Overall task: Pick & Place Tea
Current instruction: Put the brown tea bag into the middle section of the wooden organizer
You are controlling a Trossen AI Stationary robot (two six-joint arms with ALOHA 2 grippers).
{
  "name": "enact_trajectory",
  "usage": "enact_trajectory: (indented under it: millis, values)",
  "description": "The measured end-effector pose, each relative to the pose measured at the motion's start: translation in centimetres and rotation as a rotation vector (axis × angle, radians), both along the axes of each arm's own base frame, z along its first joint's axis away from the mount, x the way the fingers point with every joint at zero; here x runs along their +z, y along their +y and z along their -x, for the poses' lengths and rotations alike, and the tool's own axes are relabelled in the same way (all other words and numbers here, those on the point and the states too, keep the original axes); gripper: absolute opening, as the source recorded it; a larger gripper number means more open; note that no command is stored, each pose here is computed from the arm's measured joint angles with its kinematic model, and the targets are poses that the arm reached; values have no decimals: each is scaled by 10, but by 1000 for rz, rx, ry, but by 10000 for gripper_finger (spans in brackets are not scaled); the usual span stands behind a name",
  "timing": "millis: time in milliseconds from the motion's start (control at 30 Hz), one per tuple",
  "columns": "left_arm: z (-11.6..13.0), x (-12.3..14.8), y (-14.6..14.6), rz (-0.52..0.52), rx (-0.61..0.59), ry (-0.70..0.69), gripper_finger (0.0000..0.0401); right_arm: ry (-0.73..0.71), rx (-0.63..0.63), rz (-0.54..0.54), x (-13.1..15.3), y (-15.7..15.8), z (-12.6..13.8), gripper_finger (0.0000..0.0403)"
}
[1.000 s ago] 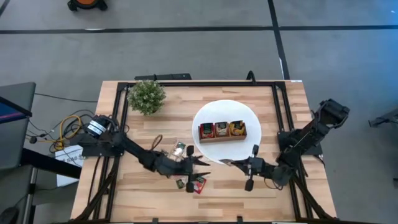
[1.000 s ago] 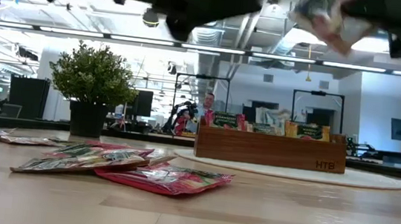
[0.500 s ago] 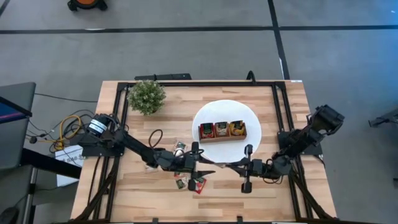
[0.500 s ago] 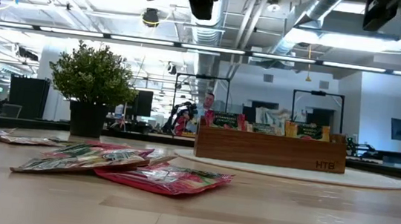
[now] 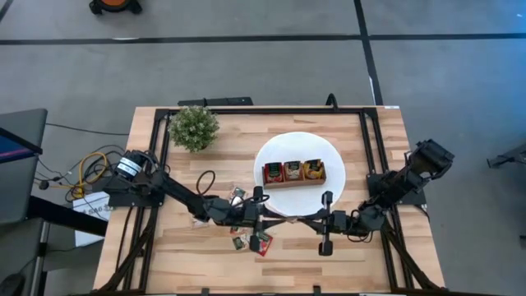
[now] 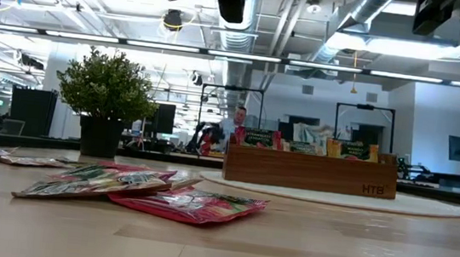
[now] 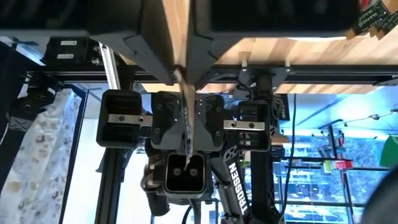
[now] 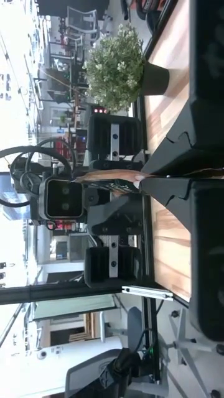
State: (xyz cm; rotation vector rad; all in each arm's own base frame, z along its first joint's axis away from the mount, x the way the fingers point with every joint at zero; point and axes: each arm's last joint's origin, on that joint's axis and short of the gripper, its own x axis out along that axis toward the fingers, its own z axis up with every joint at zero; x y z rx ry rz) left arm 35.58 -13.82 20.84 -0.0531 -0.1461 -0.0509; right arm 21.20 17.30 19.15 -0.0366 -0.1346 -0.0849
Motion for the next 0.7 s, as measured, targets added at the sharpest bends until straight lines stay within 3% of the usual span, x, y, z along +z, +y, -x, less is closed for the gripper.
enact_trajectory:
  millis: [100,400,567,700]
  values:
    - [0,0,0,1,5,-1,5,1,1,1,0,0,0,0]
    - [0,-7,1,-28,97,72,0,76,-52,59,-8,-1,-1,9]
    - [1,-19,4,-103,188,217,0,211,-232,99,-15,-1,13,71]
    - [0,-34,7,-157,220,409,0,273,-199,43,-4,-5,23,132]
